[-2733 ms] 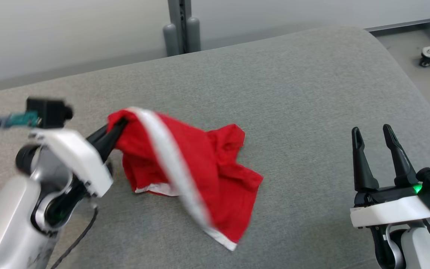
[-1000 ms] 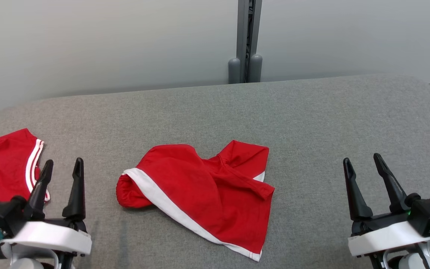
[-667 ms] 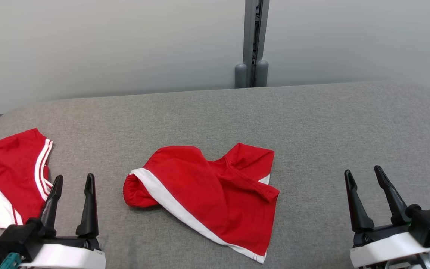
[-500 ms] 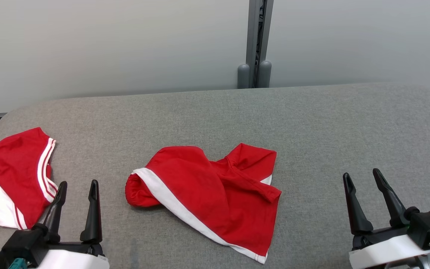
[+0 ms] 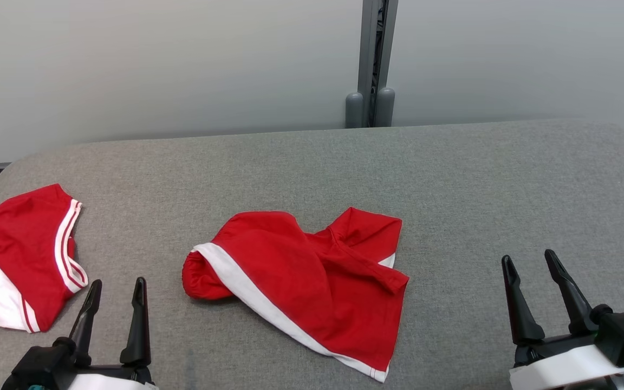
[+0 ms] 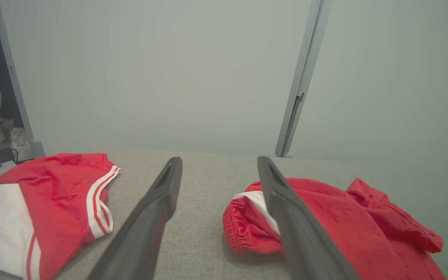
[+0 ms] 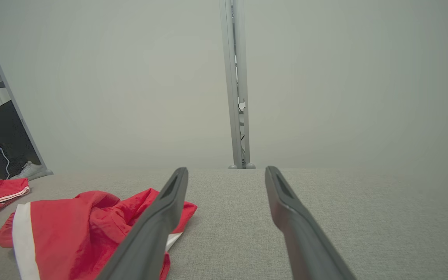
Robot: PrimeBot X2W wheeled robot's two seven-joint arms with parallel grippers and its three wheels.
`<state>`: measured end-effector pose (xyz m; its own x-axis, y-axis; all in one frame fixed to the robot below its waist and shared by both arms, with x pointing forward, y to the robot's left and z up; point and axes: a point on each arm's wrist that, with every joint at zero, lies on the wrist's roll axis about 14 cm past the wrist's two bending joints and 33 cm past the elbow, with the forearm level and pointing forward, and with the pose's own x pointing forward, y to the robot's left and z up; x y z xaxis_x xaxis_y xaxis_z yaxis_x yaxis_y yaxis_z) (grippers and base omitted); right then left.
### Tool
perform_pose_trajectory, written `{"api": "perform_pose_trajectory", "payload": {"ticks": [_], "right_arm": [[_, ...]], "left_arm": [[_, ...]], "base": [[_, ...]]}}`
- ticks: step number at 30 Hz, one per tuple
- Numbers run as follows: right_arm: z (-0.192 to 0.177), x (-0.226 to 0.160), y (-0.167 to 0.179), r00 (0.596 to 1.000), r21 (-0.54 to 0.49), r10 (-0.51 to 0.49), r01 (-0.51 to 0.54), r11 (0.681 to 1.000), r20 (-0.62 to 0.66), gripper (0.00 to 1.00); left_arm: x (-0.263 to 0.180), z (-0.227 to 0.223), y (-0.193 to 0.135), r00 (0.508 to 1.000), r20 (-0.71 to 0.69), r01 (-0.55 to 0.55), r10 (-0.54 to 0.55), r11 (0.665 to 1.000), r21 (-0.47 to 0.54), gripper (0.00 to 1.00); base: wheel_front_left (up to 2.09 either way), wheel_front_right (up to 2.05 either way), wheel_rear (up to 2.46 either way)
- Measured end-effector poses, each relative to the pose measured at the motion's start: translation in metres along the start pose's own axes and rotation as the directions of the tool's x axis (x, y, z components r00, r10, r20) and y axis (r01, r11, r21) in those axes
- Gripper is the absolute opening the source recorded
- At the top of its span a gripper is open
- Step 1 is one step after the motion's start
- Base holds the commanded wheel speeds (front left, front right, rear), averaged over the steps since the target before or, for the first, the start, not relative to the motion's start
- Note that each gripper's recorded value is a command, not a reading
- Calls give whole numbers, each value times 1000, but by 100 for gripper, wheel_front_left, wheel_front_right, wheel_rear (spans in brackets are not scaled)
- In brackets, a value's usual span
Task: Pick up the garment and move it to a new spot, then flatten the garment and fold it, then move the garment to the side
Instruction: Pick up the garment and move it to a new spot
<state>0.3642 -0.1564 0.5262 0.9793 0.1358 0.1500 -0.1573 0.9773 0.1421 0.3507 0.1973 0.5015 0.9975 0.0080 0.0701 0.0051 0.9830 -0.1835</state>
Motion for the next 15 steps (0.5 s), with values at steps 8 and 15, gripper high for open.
{"api": "perform_pose_trajectory", "payload": {"ticks": [8,15], "right_arm": [[-1,0,0,1000,1,0,0,1000,-2,100],[-1,0,0,1000,1,-3,3,1000,-2,100]], "left_arm": [[0,-5,1,1000,-11,-3,3,1000,-5,100],[0,-6,2,1000,-15,-3,3,1000,1,100]], "base": [[0,0,0],[0,0,0]]}}
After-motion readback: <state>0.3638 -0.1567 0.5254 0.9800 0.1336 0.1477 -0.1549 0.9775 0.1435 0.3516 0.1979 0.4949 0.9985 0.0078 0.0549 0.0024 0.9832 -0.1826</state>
